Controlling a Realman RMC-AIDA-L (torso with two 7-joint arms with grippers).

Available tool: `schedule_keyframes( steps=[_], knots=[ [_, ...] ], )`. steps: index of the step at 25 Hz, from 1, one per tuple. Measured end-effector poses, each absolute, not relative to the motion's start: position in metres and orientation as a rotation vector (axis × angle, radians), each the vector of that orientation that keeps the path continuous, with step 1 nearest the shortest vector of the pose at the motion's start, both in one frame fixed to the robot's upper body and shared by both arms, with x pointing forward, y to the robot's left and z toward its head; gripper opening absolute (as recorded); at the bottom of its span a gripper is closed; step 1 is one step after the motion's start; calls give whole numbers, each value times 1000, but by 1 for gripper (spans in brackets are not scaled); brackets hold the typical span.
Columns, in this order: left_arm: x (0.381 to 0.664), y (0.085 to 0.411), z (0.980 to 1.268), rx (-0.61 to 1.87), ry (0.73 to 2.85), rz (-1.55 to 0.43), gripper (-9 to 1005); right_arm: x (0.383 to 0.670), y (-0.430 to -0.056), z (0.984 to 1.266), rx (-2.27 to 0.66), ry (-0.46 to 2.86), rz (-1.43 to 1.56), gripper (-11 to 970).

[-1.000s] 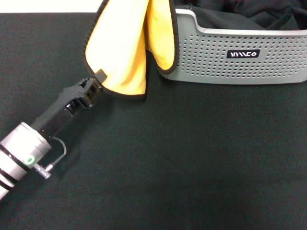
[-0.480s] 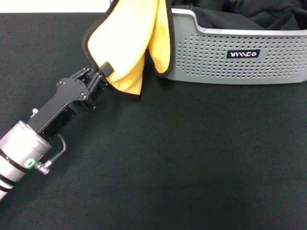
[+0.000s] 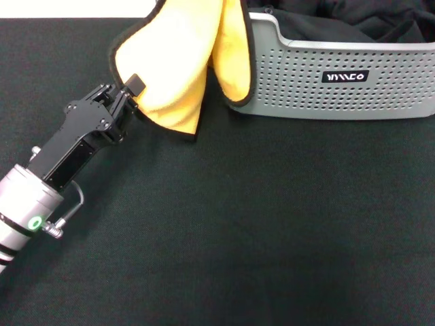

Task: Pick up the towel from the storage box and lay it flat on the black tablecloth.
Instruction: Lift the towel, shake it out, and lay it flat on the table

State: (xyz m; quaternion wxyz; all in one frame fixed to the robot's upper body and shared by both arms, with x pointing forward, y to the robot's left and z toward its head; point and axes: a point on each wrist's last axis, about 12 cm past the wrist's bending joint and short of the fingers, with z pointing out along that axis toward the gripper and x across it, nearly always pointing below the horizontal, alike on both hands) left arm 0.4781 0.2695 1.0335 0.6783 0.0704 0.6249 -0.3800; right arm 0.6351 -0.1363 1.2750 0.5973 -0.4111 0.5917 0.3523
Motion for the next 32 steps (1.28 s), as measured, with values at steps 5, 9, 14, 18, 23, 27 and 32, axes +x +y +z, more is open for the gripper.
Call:
schedule_keyframes(
  steps=[5,9,14,18,23,27,32],
  knots=[
    [477,272,1034,132,1393,-849,185,624,-147,1278,-956,1323,820,51],
    [478,274,1036,114,1386,-855,83,618,-154,1277,-961,1312,804,52],
    [480,275,1042,153,1348,-870,88,615,-158,1273,-964,1318,807,53],
    [480,274,1046,168,1319,-885,131,614,-161,1271,-960,1314,804,54],
    [483,270,1045,190,1342,-896,190,613,-160,1272,-962,1300,812,55],
    [484,266,1044,203,1351,-915,215,612,-159,1275,-967,1288,807,56],
    [482,260,1043,269,1370,-959,192,617,-152,1281,-972,1280,799,57]
  ],
)
